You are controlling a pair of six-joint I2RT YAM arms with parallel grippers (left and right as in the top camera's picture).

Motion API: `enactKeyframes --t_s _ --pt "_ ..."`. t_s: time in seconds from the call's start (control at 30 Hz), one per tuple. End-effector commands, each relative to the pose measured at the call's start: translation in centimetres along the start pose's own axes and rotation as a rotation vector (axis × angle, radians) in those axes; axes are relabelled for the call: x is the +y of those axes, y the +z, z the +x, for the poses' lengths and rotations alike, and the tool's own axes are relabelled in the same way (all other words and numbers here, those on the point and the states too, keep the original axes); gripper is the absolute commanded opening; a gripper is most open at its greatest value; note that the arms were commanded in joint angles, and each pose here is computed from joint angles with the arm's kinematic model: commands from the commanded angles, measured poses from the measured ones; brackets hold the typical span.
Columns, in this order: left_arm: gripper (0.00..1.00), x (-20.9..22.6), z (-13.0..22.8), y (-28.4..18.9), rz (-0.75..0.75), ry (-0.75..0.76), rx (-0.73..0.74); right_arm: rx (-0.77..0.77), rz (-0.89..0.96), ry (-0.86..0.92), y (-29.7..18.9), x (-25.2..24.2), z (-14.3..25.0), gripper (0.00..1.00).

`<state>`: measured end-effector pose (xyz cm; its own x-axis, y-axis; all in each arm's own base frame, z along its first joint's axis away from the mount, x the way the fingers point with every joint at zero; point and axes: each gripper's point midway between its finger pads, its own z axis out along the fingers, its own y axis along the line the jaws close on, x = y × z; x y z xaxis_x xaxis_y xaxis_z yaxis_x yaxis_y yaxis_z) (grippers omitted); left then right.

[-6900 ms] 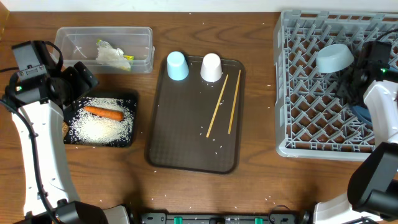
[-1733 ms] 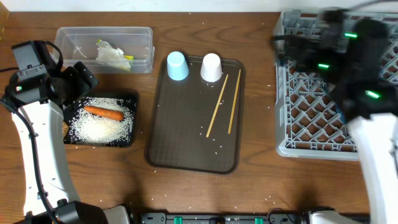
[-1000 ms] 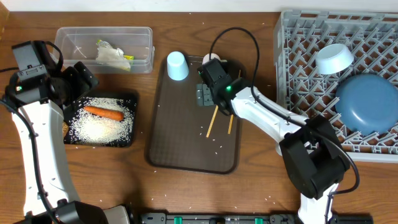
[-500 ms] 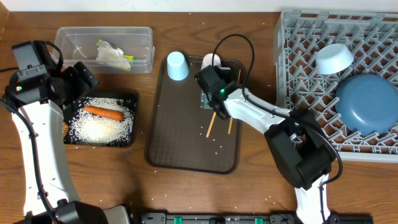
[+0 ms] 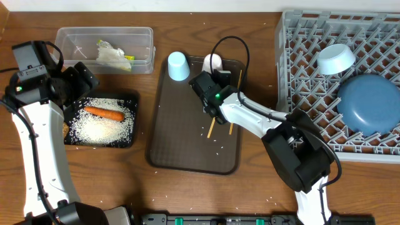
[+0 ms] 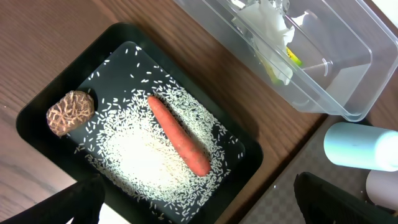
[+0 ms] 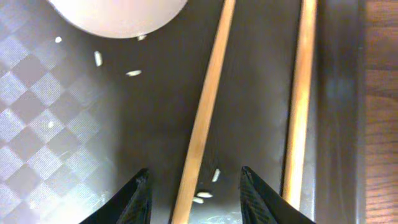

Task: Sort waste into correct bins and load items into the dishwasher rack
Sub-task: 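Grasp one wooden chopstick with the right gripper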

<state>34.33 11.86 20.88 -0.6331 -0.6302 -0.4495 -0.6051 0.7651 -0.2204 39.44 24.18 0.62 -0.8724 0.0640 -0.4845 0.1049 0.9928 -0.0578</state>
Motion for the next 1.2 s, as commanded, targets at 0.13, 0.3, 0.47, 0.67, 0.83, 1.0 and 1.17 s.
enactKeyframes --t_s 0.13,0.3,0.47,0.67,0.83,1.0,1.17 --pt "0.98 0.0 -0.6 -0.6 0.002 -0.007 -0.023 0.058 0.021 0.008 2.2 0.0 2.1 0.37" --pt "0.98 0.0 -0.6 -0.6 0.002 -0.007 -0.023 0.096 -0.024 0.033 2.2 0.7 2.6 0.28" --pt "0.98 0.0 -0.6 -0.6 0.002 -0.007 -0.023 0.116 -0.025 0.059 2.2 0.6 3.0 0.27" --pt "0.98 0.0 -0.6 -0.6 0.002 -0.007 -0.023 0.173 -0.024 0.111 2.2 0.2 3.8 0.32" --pt "0.98 0.0 -0.6 -0.6 0.002 -0.007 -0.023 0.192 -0.032 0.118 2.3 0.1 4.0 0.29" --pt "0.98 0.0 -0.6 -0.6 0.002 -0.008 -0.023 0.238 -0.044 0.148 2.1 0.3 4.9 0.29" --pt "0.98 0.0 -0.6 -0.6 0.002 -0.007 -0.023 0.249 -0.047 0.154 2.1 0.3 5.0 0.26"
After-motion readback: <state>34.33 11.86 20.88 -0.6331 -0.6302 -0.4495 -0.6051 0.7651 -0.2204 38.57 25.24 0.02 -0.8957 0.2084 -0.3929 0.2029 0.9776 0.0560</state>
